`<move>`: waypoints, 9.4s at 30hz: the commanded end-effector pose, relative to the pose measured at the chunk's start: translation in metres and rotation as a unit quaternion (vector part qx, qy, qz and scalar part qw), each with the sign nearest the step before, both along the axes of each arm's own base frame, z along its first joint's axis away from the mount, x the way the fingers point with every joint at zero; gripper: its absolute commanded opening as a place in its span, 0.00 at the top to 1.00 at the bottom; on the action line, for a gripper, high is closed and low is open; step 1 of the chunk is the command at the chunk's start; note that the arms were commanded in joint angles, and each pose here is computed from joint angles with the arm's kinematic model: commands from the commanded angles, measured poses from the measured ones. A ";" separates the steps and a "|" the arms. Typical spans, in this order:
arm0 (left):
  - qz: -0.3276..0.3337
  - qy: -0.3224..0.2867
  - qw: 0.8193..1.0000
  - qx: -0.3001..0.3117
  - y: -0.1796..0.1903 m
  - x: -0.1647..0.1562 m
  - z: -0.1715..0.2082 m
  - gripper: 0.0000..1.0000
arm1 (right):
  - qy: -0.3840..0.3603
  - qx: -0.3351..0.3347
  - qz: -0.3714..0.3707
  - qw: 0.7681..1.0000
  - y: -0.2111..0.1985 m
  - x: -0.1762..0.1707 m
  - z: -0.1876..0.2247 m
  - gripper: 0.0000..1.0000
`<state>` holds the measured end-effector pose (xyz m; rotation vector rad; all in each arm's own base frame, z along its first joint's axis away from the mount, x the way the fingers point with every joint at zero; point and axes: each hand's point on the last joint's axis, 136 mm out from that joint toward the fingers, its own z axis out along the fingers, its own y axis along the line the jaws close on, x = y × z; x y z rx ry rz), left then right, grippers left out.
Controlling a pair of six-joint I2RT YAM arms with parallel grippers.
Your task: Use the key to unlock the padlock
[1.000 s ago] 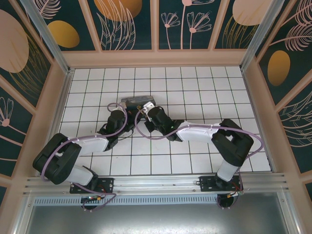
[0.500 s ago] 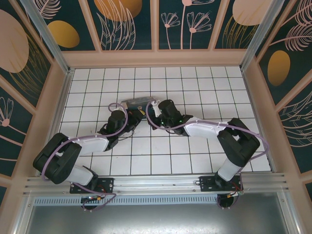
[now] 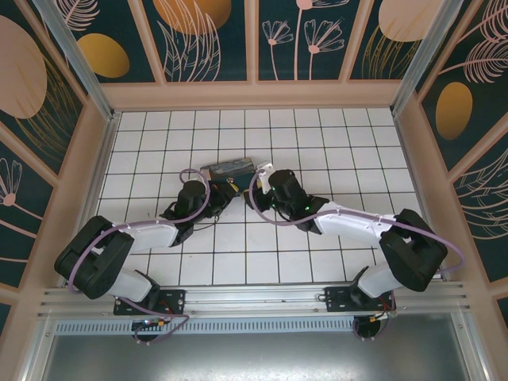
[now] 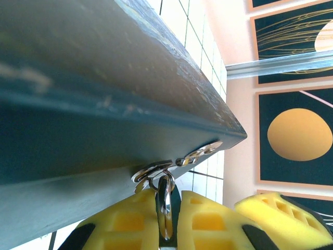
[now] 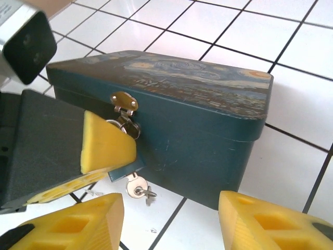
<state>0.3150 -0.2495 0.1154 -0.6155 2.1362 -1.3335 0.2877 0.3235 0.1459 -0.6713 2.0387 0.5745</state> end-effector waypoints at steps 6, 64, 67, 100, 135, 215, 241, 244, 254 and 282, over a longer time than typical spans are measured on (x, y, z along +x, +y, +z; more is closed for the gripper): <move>-0.015 -0.029 0.999 -0.005 -0.008 0.004 0.018 1.00 | -0.044 -0.084 0.020 0.995 0.013 -0.007 -0.018 0.49; -0.053 -0.006 0.998 0.045 -0.008 -0.009 -0.025 0.85 | 0.190 0.289 -0.010 0.938 0.012 -0.038 -0.006 0.43; -0.056 -0.004 0.997 0.045 -0.008 -0.012 -0.027 0.78 | 0.192 0.309 -0.030 0.931 0.013 -0.028 -0.009 0.42; -0.035 -0.046 0.975 0.215 0.025 0.030 0.032 0.10 | 0.202 0.165 0.015 0.965 0.000 0.016 -0.060 0.47; -0.065 -0.025 0.958 0.280 0.027 0.068 0.016 0.08 | 0.230 0.106 0.051 0.966 0.023 0.023 -0.107 0.82; -0.182 0.113 0.751 0.624 0.089 0.013 -0.149 0.28 | 0.252 0.429 -0.290 0.818 -0.042 0.089 -0.072 1.00; -0.199 0.123 0.749 0.620 0.086 0.010 -0.163 0.31 | 0.271 0.442 -0.202 0.831 -0.080 0.119 -0.053 1.00; -0.203 0.127 0.748 0.619 0.086 0.009 -0.168 0.34 | 0.289 0.455 -0.180 0.823 -0.068 0.127 -0.051 1.00; -0.222 0.139 0.743 0.616 0.084 0.004 -0.177 0.37 | 0.325 0.261 -0.251 0.874 -0.074 0.188 -0.086 1.00; -0.160 0.041 0.826 0.540 0.045 0.041 -0.067 0.02 | 0.291 0.297 -0.308 0.855 -0.138 0.056 -0.068 0.41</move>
